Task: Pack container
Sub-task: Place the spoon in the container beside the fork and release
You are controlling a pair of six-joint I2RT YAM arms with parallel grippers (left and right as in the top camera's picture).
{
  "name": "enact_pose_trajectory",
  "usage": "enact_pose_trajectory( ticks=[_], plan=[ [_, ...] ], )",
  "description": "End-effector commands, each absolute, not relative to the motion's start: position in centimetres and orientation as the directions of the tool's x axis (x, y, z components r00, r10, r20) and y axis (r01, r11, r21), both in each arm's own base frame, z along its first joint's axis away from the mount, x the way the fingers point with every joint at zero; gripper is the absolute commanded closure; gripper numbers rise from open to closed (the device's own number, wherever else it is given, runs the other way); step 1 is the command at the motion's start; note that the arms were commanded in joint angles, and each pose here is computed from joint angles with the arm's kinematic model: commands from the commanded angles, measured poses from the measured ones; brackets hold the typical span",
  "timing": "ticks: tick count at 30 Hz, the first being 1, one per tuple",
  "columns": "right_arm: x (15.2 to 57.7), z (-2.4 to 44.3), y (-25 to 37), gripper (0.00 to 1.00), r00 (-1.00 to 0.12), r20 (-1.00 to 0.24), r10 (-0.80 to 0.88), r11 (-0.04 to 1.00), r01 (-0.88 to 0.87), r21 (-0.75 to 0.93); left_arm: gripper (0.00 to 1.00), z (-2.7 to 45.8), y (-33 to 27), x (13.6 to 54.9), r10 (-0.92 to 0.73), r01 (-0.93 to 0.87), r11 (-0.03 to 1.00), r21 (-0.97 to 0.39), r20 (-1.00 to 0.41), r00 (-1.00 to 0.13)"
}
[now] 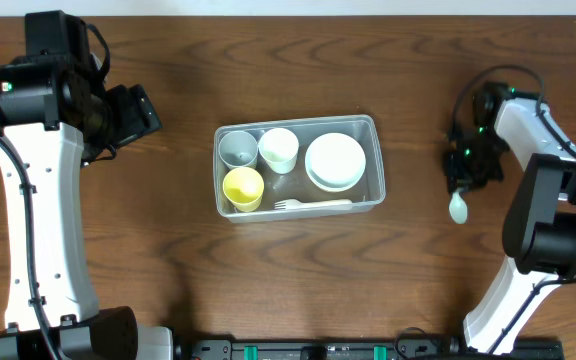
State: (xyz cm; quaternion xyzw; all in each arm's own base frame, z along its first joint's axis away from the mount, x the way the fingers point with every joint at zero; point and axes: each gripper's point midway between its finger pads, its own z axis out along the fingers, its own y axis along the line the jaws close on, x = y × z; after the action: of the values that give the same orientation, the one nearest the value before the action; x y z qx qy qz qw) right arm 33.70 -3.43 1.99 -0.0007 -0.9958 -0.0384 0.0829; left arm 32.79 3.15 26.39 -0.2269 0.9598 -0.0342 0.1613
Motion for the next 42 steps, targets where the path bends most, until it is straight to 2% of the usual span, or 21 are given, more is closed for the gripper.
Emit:
enact_pose_trajectory(
  ticks=[1,4,8,12,17,22,29,34,36,38,42],
  plan=[
    [38.6,10.0,-0.6,0.99,-0.994,-0.106,-0.033,0.990,-0.047,0.133,0.10,26.4,3.2,32.5,-0.445,-0.423,0.895,-0.140,-0.292,-0.847],
    [40.3,16.2,3.2,0.99,-0.926,-0.306,-0.220,0.957,-0.265,0.115,0.10,26.4,3.2,32.5,-0.445,-0.423,0.895,-0.139,-0.292,-0.846],
    [39.6,22.1,10.3,0.99,-0.694,-0.473,-0.543,0.798,-0.601,-0.035,0.10,26.4,3.2,32.5,-0.445,-0.423,0.895,-0.140,-0.292,-0.846],
    [37.1,23.4,17.1,0.99,-0.449,-0.473,-0.758,0.575,-0.803,-0.160,0.11,26.4,3.2,32.5,-0.445,-0.423,0.895,-0.140,-0.292,-0.846],
    [34.5,21.1,22.9,0.99,-0.273,-0.409,-0.871,0.376,-0.905,-0.196,0.11,26.4,3.2,32.5,-0.445,-0.423,0.895,-0.140,-0.292,-0.846],
    [33.0,16.9,25.7,0.99,-0.244,-0.330,-0.912,0.300,-0.945,-0.129,0.10,26.4,3.2,32.5,-0.445,-0.423,0.895,-0.140,-0.292,-0.846],
    [31.5,11.3,26.8,0.99,-0.246,-0.203,-0.948,0.256,-0.967,-0.024,0.11,26.4,3.2,32.5,-0.445,-0.423,0.896,-0.139,-0.292,-0.847],
    [31.0,10.5,26.4,0.97,-0.252,-0.169,-0.953,0.256,-0.967,0.003,0.10,26.4,3.2,32.5,-0.445,-0.422,0.896,-0.140,-0.292,-0.847],
    [30.9,10.5,26.2,0.84,-0.253,-0.160,-0.954,0.256,-0.967,0.004,0.11,26.4,3.2,32.5,-0.445,-0.423,0.895,-0.140,-0.292,-0.846],
    [31.0,10.4,25.9,0.80,-0.256,-0.148,-0.955,0.260,-0.966,-0.003,0.11,26.4,3.2,32.5,-0.445,-0.423,0.895,-0.140,-0.292,-0.846],
    [31.7,10.9,25.4,0.84,-0.326,-0.147,-0.934,0.334,-0.942,-0.032,0.11,26.4,3.2,32.5,-0.445,-0.423,0.895,-0.139,-0.292,-0.846]
  ],
)
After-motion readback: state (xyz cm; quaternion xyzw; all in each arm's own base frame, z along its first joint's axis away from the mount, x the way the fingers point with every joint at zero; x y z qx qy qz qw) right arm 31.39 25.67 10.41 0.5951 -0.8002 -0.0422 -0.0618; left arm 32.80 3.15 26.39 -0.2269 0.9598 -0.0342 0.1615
